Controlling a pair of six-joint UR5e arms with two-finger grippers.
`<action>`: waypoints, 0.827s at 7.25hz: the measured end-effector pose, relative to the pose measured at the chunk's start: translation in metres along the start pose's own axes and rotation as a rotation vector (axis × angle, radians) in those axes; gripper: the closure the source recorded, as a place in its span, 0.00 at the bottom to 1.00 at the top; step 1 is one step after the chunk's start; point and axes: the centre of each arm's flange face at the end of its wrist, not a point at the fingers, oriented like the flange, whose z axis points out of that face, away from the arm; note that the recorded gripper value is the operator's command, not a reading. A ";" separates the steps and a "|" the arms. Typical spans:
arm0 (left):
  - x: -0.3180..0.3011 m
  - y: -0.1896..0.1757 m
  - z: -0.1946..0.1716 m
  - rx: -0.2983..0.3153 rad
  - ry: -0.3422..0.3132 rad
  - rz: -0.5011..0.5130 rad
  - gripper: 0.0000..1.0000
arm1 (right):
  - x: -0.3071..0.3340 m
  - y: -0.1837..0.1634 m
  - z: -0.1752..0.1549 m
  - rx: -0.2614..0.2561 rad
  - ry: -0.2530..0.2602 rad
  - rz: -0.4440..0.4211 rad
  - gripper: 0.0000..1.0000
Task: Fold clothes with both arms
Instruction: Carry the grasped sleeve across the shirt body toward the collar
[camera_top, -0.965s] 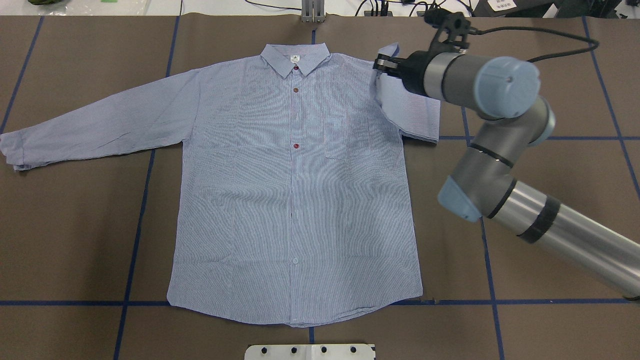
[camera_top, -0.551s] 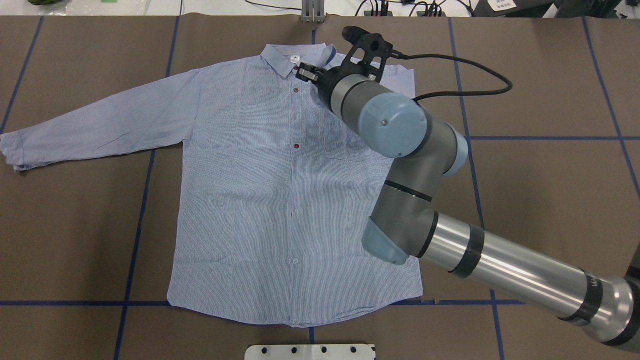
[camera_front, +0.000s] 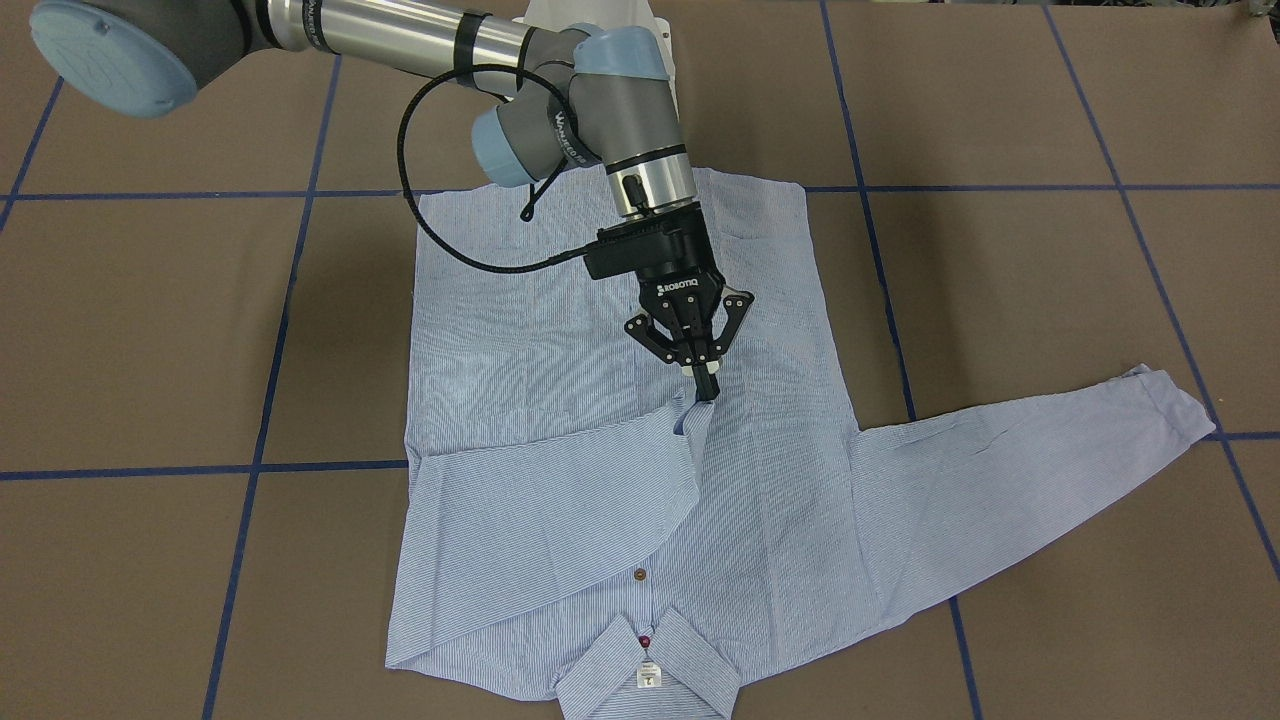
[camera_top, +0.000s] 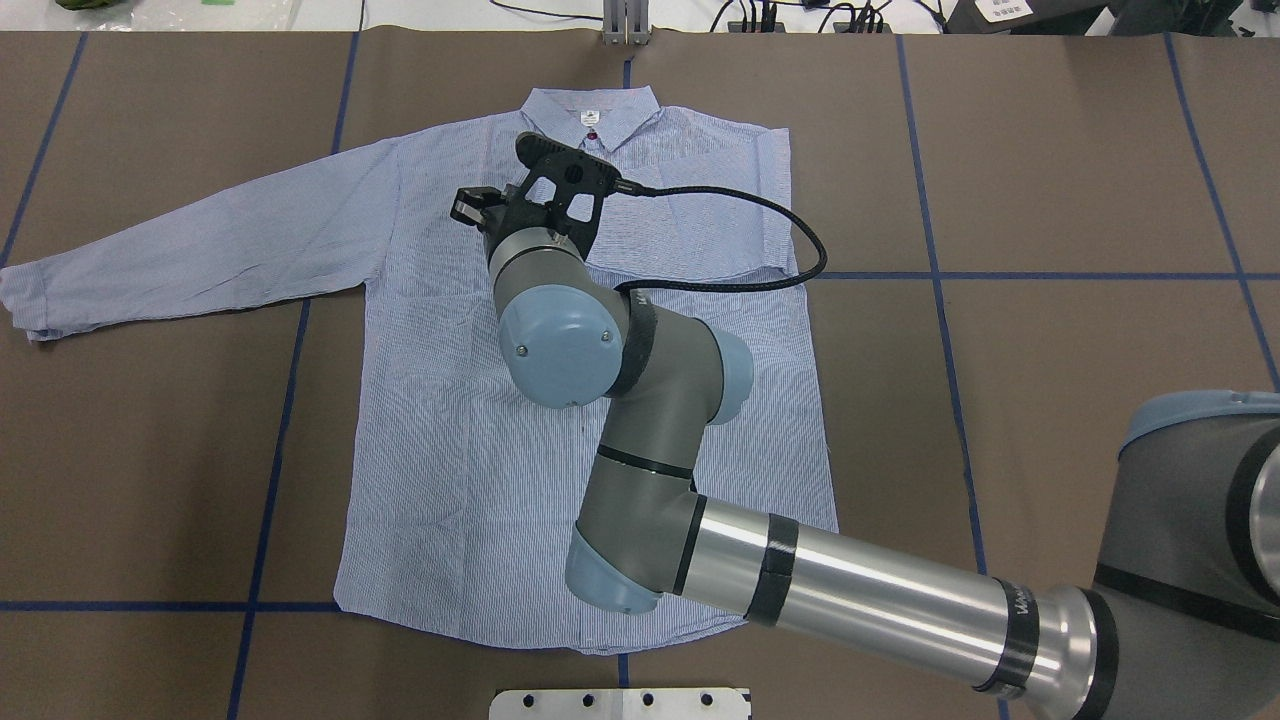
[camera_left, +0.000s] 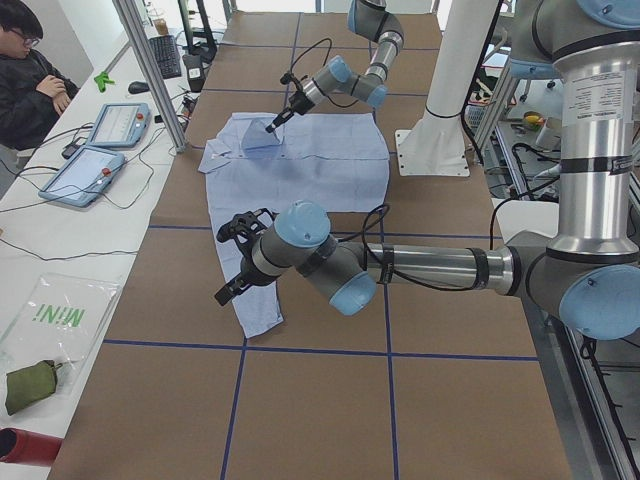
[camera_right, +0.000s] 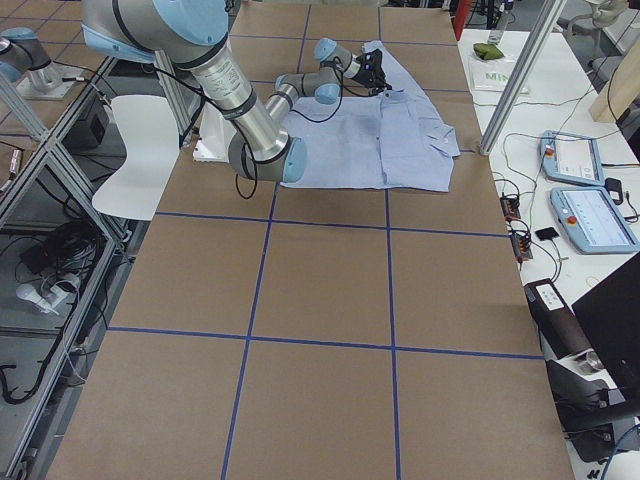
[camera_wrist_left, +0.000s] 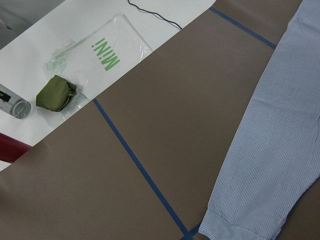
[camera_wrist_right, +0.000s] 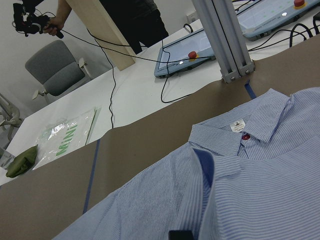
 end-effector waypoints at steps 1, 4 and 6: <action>0.000 0.000 0.000 0.000 0.000 0.000 0.00 | -0.010 0.015 0.008 -0.003 0.016 -0.014 0.57; -0.001 0.002 0.002 -0.004 0.001 -0.003 0.00 | -0.041 0.034 0.022 -0.030 0.191 -0.131 0.01; -0.002 0.003 0.002 -0.006 0.001 -0.004 0.00 | -0.057 0.034 0.020 -0.064 0.276 -0.183 0.01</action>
